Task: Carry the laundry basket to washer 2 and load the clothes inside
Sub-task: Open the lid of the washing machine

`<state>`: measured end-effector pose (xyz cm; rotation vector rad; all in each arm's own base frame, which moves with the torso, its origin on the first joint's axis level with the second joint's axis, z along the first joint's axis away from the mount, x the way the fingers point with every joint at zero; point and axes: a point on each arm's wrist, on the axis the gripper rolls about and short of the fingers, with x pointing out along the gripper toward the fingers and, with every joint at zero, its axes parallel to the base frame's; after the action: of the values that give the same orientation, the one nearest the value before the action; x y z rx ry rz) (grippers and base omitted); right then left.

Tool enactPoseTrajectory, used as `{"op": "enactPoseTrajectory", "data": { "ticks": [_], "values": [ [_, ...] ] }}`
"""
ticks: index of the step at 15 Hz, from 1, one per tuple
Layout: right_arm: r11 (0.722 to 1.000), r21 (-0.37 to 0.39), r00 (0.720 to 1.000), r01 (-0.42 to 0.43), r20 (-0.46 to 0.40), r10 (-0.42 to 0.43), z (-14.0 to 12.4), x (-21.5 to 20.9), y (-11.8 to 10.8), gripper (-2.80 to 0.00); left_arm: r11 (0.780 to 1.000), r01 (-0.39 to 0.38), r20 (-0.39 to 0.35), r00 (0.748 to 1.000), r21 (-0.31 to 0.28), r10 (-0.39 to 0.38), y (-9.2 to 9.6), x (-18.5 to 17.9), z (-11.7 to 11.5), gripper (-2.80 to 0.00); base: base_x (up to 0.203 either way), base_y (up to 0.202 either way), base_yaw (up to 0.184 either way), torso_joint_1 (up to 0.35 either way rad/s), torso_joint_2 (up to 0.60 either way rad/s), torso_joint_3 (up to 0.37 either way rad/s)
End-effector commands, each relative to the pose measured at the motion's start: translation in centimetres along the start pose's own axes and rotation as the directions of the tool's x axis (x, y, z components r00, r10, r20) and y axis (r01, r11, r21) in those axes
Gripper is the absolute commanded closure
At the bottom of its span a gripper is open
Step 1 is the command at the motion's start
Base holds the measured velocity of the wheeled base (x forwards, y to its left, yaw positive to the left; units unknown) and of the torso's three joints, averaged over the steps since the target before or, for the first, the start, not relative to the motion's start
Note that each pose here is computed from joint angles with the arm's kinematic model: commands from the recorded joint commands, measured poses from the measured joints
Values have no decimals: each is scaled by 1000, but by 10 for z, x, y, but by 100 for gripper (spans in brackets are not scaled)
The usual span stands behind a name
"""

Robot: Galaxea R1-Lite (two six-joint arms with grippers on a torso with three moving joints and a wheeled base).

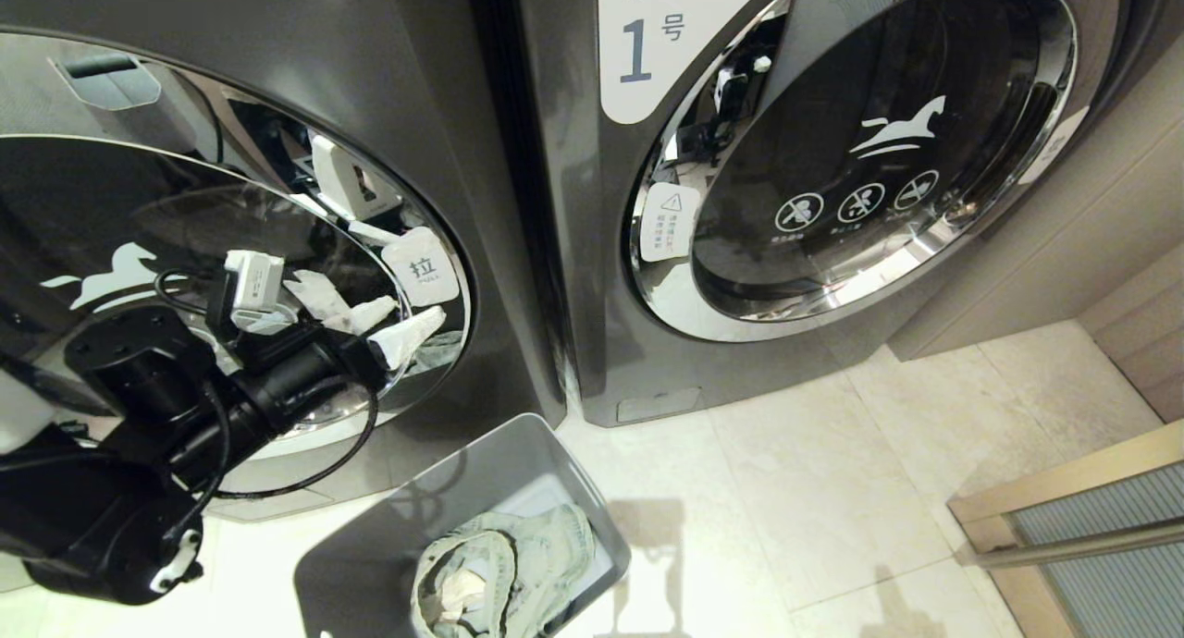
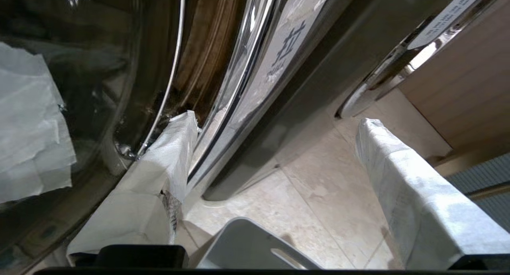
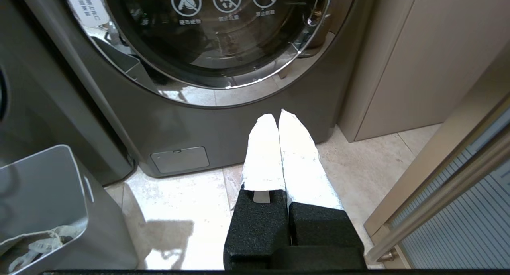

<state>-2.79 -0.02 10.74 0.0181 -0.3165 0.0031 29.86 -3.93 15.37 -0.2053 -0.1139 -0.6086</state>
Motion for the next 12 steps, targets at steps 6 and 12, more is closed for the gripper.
{"op": "enactPoseTrajectory", "data": {
  "ticks": [6,12],
  "values": [
    [1000,0,999,1,-39,-1,-11,1,0,0,999,44,7,999,-29,-44,-4,8,0,-280,0,0,0,0,0,0],
    [1000,0,999,1,-39,-1,-11,1,0,0,998,62,19,998,-22,-61,1,25,-5,-280,0,0,0,0,0,0]
  ]
}}
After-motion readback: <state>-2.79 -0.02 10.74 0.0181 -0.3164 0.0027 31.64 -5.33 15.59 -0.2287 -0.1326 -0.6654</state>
